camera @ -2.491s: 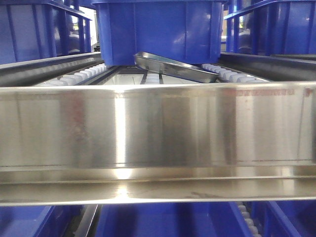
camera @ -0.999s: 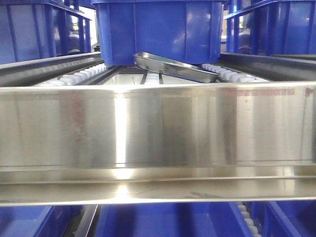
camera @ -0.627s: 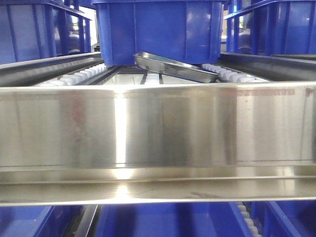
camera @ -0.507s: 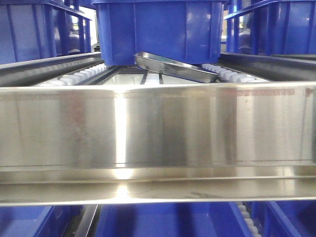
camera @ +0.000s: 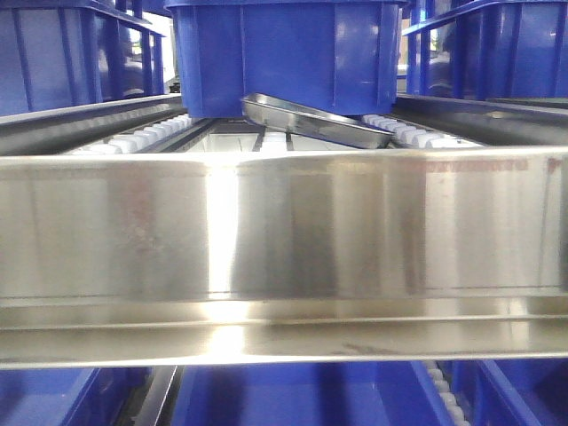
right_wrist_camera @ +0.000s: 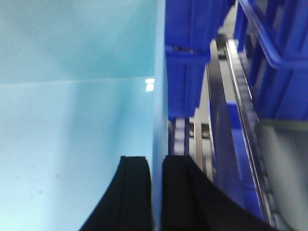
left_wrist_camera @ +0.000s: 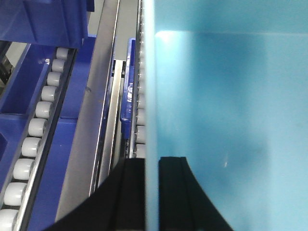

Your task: Move two blue bins to right shelf middle

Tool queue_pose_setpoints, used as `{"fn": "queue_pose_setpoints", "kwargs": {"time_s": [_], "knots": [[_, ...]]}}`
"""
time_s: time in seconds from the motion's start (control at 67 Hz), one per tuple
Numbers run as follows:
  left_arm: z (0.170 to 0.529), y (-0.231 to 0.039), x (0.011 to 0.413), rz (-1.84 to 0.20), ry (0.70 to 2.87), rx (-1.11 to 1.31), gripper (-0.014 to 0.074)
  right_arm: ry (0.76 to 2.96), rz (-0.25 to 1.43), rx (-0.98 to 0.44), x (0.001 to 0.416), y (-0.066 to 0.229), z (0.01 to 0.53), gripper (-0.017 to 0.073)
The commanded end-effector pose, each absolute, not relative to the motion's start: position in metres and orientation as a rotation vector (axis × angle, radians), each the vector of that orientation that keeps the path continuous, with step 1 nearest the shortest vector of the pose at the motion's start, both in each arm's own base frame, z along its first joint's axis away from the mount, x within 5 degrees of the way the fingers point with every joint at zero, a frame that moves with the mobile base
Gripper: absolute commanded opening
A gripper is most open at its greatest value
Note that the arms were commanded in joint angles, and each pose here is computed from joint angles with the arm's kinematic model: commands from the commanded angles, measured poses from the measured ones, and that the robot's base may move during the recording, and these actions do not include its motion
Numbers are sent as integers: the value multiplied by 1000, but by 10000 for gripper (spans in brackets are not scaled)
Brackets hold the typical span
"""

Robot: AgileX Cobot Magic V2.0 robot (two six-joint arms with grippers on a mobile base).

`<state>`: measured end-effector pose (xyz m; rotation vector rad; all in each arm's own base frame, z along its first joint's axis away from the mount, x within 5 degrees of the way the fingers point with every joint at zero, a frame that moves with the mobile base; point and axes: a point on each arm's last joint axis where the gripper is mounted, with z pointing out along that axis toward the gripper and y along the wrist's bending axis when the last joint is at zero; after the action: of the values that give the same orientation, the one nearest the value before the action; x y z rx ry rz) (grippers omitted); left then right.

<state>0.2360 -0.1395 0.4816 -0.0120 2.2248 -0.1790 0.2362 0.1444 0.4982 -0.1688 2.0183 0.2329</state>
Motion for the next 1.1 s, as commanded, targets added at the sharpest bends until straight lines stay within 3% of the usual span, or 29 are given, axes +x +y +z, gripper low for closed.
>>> {"fn": "queue_pose_setpoints", "kwargs": {"time_s": [0.0, 0.567, 1.089], "knots": [[492, -137, 233, -218, 2163, -13, -111, 1904, 281, -188, 234, 144, 513, -167], [492, -137, 233, -216, 2165, -13, -111, 1747, 366, -219, 235, 151, 526, -167], [492, -137, 233, -216, 2165, -13, -111, 1739, 370, -221, 235, 152, 527, -167]]}}
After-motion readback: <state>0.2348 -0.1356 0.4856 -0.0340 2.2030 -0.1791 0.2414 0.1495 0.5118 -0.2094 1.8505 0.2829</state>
